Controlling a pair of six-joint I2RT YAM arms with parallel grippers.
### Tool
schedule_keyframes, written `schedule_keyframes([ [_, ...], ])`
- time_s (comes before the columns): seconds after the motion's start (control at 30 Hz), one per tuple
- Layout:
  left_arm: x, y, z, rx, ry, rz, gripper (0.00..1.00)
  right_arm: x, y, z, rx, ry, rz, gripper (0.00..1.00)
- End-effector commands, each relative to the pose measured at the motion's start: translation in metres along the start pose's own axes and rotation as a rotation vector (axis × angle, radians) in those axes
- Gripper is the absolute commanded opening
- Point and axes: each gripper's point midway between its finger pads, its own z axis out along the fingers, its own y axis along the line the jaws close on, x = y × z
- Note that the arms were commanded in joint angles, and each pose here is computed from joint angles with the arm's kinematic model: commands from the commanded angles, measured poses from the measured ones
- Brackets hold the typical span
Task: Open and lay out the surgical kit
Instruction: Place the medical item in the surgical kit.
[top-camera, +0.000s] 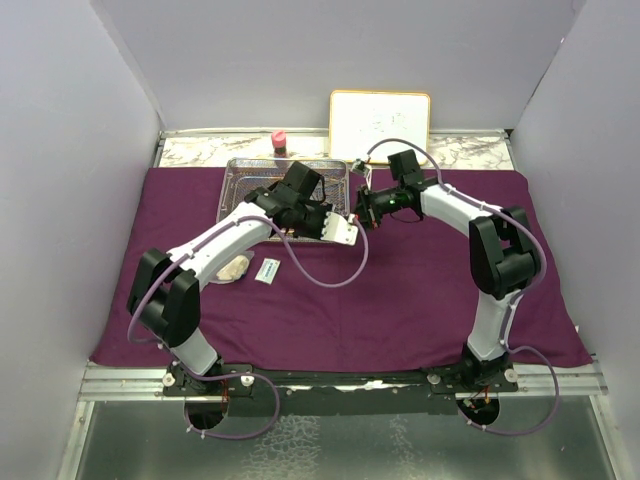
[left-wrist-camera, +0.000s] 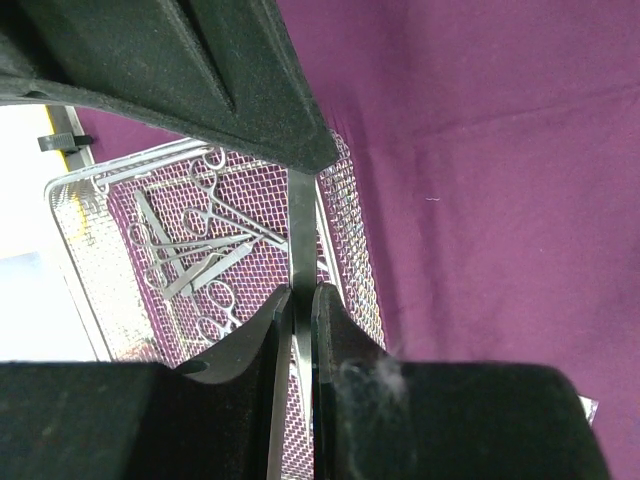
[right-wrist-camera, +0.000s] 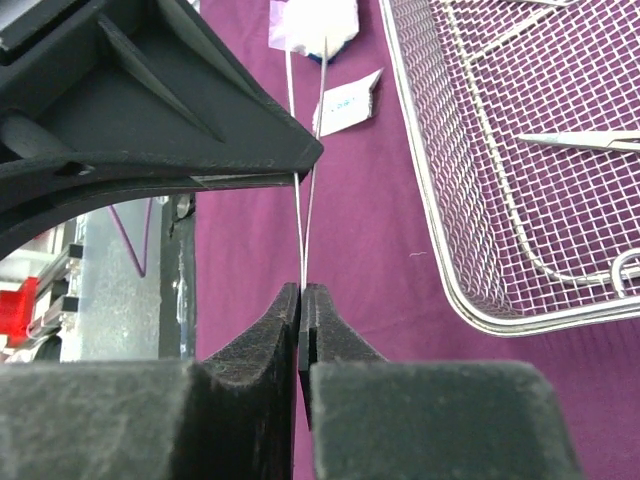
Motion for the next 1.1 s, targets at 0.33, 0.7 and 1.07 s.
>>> schedule_keyframes([
  [0.33,-0.011,0.052,-0.035,-0.273,-0.066,-0.384,0.65,-0.028,-0.014,-0.035,0.424,-0.108,-0.223,0.01],
  [0.7,-0.031,0.100,-0.060,-0.292,-0.396,-1.004,0.81,-0.052,-0.012,-0.084,0.737,-0.279,-0.301,0.01],
  [1.07,-0.028,0.111,-0.025,0.029,-0.649,-1.649,0.81,-0.060,-0.004,-0.100,0.817,-0.342,-0.337,0.01],
])
